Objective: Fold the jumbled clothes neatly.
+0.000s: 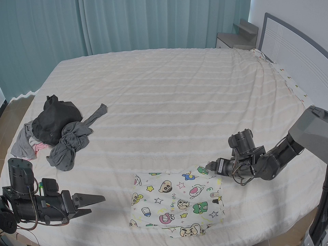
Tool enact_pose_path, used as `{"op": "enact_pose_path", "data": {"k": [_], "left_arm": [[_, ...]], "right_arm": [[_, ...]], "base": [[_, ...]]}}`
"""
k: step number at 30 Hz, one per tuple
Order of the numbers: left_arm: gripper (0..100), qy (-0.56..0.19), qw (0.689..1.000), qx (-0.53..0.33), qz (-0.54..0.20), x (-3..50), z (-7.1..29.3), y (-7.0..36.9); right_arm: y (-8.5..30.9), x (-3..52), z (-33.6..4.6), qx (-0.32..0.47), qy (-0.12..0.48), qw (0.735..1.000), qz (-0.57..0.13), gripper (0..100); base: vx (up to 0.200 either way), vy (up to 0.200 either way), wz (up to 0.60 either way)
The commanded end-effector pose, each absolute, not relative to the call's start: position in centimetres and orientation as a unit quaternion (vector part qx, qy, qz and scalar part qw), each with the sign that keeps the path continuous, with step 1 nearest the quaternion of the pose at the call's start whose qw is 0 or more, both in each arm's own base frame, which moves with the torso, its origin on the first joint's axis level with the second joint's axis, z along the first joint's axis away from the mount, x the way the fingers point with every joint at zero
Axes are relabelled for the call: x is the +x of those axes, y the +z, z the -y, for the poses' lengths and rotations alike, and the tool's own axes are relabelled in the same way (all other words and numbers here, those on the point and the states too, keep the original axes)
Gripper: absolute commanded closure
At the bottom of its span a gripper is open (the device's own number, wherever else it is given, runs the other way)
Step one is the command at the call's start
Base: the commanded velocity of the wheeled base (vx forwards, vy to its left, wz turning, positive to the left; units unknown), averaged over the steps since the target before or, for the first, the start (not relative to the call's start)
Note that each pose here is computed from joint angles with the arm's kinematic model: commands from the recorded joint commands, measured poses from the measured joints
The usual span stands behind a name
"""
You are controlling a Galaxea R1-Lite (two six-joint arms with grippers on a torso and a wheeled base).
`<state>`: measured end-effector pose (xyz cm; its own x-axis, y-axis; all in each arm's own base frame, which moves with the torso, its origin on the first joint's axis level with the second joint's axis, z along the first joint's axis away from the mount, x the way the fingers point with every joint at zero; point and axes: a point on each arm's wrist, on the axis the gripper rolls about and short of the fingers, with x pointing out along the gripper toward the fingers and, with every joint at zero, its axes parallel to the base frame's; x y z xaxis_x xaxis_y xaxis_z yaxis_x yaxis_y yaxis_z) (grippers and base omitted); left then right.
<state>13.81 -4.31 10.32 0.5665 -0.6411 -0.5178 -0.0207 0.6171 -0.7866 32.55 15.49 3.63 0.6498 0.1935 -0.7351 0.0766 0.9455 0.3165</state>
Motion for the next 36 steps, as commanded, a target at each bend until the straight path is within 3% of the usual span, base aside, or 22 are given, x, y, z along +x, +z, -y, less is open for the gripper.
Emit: {"op": "enact_pose_path", "data": {"k": [1, 6, 31, 32, 36], "left_arm": [[0, -0.199, 0.790, -0.392, -0.427, 13.8, 4.3, 10.2], [0, -0.199, 0.788, -0.393, -0.430, 13.7, 4.3, 10.1], [0, -0.199, 0.788, -0.392, -0.431, 13.7, 4.4, 10.0], [0, -0.198, 0.787, -0.392, -0.432, 13.7, 4.3, 10.0], [0, -0.199, 0.788, -0.393, -0.430, 13.8, 4.3, 10.1]], "right_arm": [[7.0, 28.1, -15.2, 0.189, 0.069, 0.887, -0.416, 0], [7.6, 23.4, -16.0, 0.204, 0.127, 0.859, -0.453, 0], [3.4, 21.7, -18.3, 0.167, 0.125, 0.826, -0.523, 0], [3.4, 21.7, -18.4, 0.168, 0.125, 0.827, -0.522, 100], [3.2, 21.4, -18.1, 0.167, 0.119, 0.825, -0.526, 100]], "base": [[0.000, 0.000, 0.00], [0.000, 0.000, 0.00], [0.000, 0.000, 0.00], [0.000, 0.000, 0.00], [0.000, 0.000, 0.00]]}}
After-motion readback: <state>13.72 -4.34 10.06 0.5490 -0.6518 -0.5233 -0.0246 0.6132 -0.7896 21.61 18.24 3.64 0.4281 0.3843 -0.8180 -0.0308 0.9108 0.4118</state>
